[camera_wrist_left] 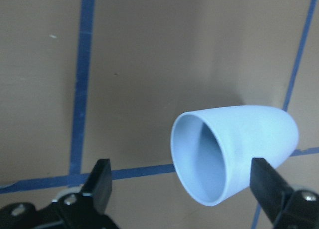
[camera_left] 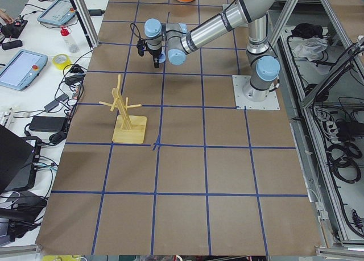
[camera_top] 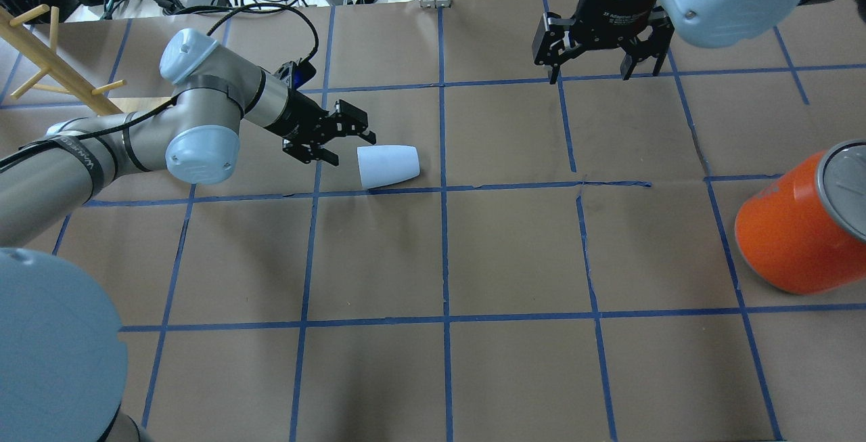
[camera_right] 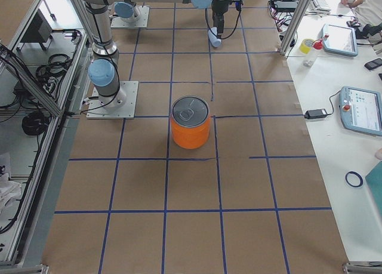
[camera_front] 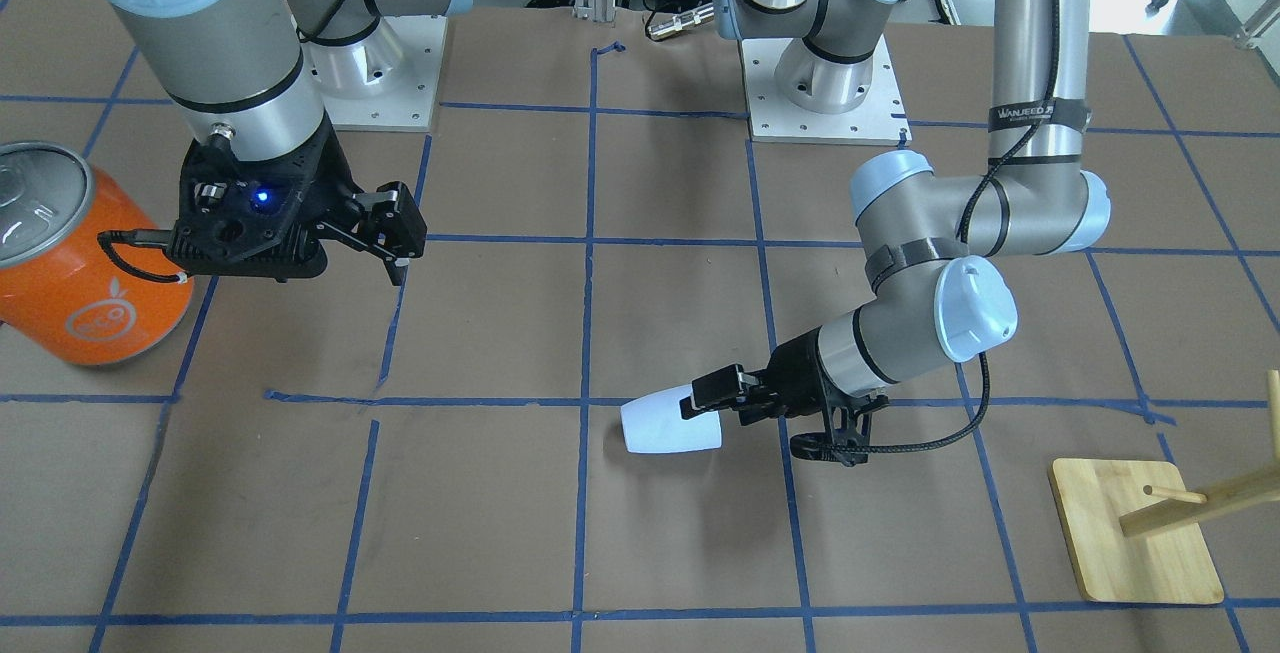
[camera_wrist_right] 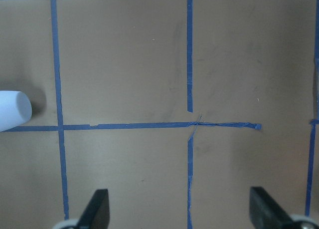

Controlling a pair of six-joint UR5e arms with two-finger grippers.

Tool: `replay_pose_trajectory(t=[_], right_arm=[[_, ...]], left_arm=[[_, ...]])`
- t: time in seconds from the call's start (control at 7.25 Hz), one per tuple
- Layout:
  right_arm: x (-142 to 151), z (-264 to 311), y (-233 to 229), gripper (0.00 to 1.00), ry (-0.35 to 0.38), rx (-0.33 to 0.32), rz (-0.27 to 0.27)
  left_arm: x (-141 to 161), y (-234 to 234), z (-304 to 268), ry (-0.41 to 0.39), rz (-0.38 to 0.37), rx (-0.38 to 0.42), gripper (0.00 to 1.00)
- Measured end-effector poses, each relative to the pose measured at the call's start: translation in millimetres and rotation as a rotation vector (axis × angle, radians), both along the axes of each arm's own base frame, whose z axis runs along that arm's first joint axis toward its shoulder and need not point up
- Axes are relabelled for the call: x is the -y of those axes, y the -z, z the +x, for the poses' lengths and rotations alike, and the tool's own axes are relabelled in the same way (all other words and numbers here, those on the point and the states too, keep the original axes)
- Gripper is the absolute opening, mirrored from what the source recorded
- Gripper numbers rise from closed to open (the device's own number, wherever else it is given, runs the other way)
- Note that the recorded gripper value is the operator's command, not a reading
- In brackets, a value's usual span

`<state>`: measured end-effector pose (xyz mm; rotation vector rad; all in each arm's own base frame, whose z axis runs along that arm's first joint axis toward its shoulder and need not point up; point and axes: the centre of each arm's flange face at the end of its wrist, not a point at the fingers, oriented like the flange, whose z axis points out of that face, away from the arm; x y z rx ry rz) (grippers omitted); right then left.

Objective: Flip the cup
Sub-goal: 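Grasp the cup rim with the left gripper and lift it upright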

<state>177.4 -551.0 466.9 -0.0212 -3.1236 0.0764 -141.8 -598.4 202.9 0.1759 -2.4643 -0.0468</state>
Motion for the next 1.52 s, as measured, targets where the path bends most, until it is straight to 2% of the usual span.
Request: replay_pose_trajectory(t=[0.14, 0.41, 0.55, 0.83, 1.1, 1.24, 1.38, 1.52], right_arm=[[-3, -3, -7, 1.00, 0.009, 0.002, -0.007], [-10, -14, -18, 1.00, 0.015, -0.007, -0.019], [-14, -21, -24, 1.00, 0.023, -0.011, -0.023], [-25, -33, -31, 1.00, 0.039, -0.015, 0.006], [-27, -35, -34, 1.00, 0.042, -0.012, 0.006], [-27, -35, -35, 1.00, 0.041, -0.009, 0.001], [-27, -35, -37, 1.00, 0.042, -0.009, -0.007], [-27, -34, -38, 1.00, 0.045, -0.008, -0.011]], left_arm=[[4, 10, -5, 0.000, -0.008, -0.076, 0.01], [10, 19, -13, 0.005, -0.054, -0.175, 0.00], [12, 17, -14, 0.005, -0.067, -0.195, 0.00], [13, 10, -16, -0.002, -0.075, -0.203, 0.00], [19, -14, -16, -0.043, -0.078, -0.199, 0.00], [30, -43, -12, -0.076, -0.107, -0.155, 0.00], [43, -75, -4, -0.101, -0.166, -0.033, 0.00], [56, -105, 11, -0.115, -0.246, 0.153, 0.00]])
